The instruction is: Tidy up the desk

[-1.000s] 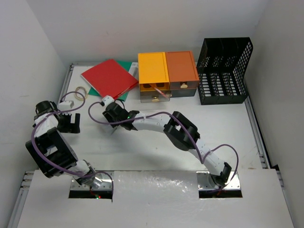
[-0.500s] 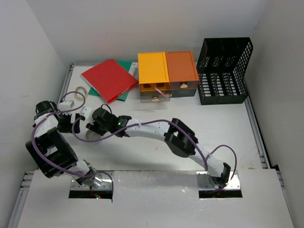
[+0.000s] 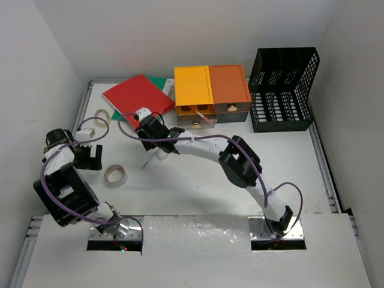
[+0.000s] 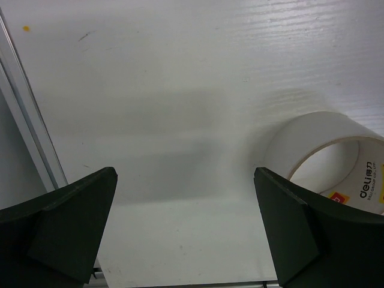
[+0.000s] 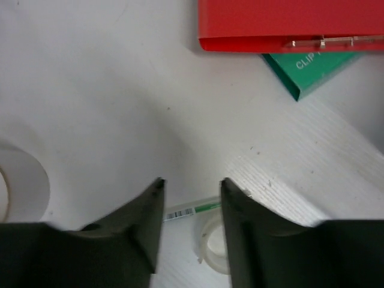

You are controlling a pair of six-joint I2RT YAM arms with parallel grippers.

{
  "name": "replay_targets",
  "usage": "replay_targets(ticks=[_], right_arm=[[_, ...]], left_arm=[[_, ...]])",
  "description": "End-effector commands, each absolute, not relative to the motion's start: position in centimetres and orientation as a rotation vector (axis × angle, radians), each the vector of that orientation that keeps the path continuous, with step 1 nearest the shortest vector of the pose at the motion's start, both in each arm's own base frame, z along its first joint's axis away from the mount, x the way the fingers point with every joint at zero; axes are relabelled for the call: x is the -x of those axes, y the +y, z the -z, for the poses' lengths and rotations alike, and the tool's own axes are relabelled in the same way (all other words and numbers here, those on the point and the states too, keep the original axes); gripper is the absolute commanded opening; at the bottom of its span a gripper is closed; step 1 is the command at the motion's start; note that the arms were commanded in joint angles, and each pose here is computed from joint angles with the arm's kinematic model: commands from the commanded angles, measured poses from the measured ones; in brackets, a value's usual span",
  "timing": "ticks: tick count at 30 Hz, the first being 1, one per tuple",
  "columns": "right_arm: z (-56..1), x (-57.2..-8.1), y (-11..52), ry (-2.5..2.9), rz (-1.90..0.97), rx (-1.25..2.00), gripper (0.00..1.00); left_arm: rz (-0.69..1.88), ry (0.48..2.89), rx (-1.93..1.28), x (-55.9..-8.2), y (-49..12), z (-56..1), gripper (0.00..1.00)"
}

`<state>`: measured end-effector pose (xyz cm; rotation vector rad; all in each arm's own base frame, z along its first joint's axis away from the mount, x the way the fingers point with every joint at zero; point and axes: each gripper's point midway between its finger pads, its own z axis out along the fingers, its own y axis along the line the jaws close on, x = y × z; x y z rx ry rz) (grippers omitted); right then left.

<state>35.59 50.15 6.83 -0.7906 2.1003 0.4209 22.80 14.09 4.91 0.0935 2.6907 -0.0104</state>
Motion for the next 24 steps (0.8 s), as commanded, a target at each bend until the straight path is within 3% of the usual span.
replay_targets(ticks=[1,5,11,24], right_arm=[[-6.7,-34.1,51.6,2.152,-0.508,0.685,0.46],[-6.6,-33.5,50.9,2.153,-0.600,0.530,0.51],[-5.3,-33.0,50.8,2.179,-0.713,0.276,0.47],[-0.8,-34.2,48.7,2.224,-0.469,0.244,0.57]], left_arm=[[-0.010,2.651,-0.123,-23.0,14.1,-5.7,0.98],[-0.008,2.654,-0.127,-22.8,14.0,-5.4,0.98],[0.004,2.656,-0.127,-22.7,13.8,-5.2,0.98],[0.012,2.645,-0.155,-22.8,13.6,-4.8,0.98]])
